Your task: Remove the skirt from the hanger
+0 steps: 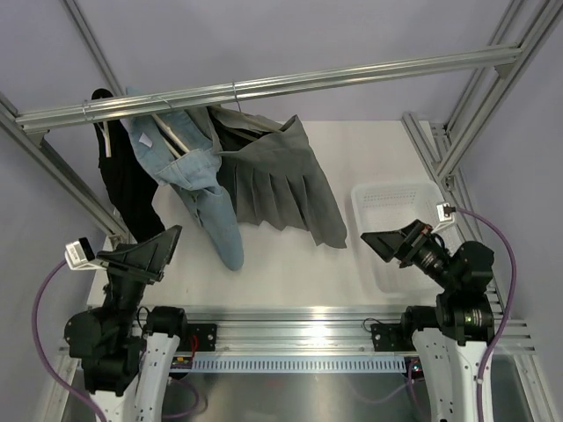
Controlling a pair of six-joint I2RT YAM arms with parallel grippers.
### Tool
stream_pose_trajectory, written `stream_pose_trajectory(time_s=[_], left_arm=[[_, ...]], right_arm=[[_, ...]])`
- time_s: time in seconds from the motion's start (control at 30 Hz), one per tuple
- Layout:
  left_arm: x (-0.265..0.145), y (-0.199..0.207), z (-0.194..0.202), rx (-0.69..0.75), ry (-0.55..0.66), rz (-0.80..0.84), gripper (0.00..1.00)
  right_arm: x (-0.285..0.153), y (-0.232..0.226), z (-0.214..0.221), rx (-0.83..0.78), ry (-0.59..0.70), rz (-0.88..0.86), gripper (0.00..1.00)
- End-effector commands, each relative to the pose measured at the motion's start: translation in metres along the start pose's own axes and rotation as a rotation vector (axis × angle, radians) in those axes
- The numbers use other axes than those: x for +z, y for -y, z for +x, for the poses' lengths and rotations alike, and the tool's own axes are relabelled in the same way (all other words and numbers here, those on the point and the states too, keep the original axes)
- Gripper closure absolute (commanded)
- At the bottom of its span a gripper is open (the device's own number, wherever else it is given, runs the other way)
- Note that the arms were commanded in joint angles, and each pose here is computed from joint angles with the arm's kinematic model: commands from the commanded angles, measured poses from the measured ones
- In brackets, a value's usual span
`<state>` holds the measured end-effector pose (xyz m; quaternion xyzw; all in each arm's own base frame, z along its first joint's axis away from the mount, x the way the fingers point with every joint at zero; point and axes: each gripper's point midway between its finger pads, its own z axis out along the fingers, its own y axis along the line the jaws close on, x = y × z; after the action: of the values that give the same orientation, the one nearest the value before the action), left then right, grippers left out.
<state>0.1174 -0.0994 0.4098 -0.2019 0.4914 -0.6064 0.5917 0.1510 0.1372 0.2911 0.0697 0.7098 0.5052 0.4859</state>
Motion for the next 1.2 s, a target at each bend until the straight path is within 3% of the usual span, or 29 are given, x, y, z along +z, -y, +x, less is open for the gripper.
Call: stream_pose_trajectory(time_s=[0.0,0.1,0.23,0.43,0.67,1.0,1.17], left_arm=[[-0.045,-0.041,0.011,0.094,-0.003,-0.224,0.01],[-0.045,-0.033,0.015,0.119,-0.03,-0.19,0.01],[-0.043,-0.045,0.018,0.122,-0.065,-0.257,0.01],[-0.042,-0.06,0.018,0.136,-0.082,-0.332,0.01],[-0.038,-0.083,0.018,0.142,-0.145,-0.498,0.03],[-0.033,-0.07,0.021,0.143,-0.166,-0.445,0.05],[-0.031,-0.071,0.024,0.132,-0.185,-0.436,0.05]], right_arm=[[0.003,-0.002,-0.014,-0.121,-0.03,0.046,0.01],[0.014,-0.032,-0.035,-0.168,-0.031,-0.064,0.0],[0.035,-0.044,-0.083,-0.237,-0.055,0.031,0.01],[0.065,-0.074,-0.119,-0.352,-0.063,0.045,0.0],[0.125,-0.116,-0.123,-0.543,-0.184,-0.092,0.03],[0.171,-0.115,-0.119,-0.705,-0.222,-0.21,0.3],[0.181,-0.127,-0.096,-0.763,-0.25,-0.246,0.32]])
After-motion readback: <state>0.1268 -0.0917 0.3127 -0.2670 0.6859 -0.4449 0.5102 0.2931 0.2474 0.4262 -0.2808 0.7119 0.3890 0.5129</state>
